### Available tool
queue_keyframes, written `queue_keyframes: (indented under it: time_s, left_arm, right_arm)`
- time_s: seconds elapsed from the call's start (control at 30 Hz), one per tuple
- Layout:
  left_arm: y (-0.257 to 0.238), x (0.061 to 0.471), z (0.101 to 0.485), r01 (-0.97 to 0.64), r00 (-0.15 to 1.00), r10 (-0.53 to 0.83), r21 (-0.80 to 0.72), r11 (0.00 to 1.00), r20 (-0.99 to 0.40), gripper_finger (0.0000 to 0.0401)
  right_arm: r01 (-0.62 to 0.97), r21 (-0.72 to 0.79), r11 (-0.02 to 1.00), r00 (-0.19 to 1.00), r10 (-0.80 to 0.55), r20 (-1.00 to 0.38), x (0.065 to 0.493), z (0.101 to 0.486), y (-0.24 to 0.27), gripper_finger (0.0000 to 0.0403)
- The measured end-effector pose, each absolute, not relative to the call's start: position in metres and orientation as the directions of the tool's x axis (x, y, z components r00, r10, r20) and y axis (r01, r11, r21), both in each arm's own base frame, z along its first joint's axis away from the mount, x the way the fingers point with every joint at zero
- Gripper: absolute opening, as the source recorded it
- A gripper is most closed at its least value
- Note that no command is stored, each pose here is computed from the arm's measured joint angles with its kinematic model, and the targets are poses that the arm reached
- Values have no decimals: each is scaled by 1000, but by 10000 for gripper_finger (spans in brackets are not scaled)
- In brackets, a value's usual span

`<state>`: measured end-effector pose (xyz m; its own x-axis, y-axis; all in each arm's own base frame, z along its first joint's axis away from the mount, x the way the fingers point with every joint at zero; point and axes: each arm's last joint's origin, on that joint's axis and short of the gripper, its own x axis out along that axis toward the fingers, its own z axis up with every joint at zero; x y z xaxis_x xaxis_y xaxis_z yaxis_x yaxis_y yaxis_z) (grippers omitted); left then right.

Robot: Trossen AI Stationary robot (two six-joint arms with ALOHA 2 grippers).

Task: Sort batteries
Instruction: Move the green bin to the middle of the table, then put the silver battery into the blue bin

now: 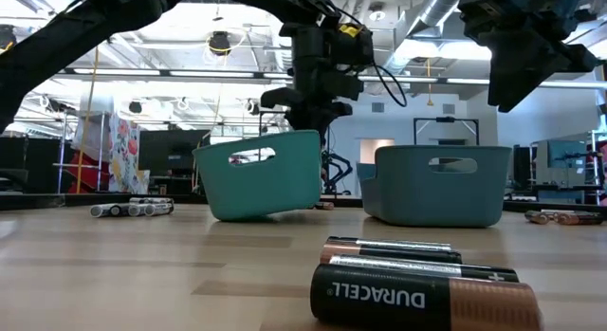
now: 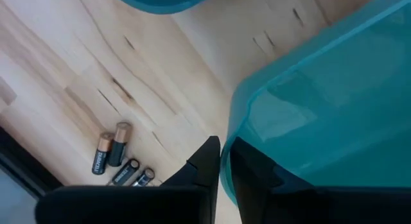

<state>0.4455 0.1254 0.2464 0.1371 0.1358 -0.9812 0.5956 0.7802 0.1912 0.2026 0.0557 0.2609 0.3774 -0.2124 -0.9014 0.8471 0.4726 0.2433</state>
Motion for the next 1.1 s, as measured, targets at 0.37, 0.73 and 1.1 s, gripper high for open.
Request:
queue_keyframes:
  time_s: [0.37, 0.73, 1.1]
  left_arm:
    - [125, 445, 246, 527, 136, 138, 189, 828, -981, 35]
    - [125, 445, 246, 487, 134, 136, 185, 853, -982, 38]
    - [126, 445, 246, 476, 125, 164, 204, 856, -979, 102]
  right_arm:
    - [840, 238, 487, 378, -212, -901, 203, 261, 56, 105]
    - [840, 242, 486, 382, -211, -900, 203, 261, 56, 105]
    - [839, 247, 485, 386, -209, -899, 203, 261, 56, 105]
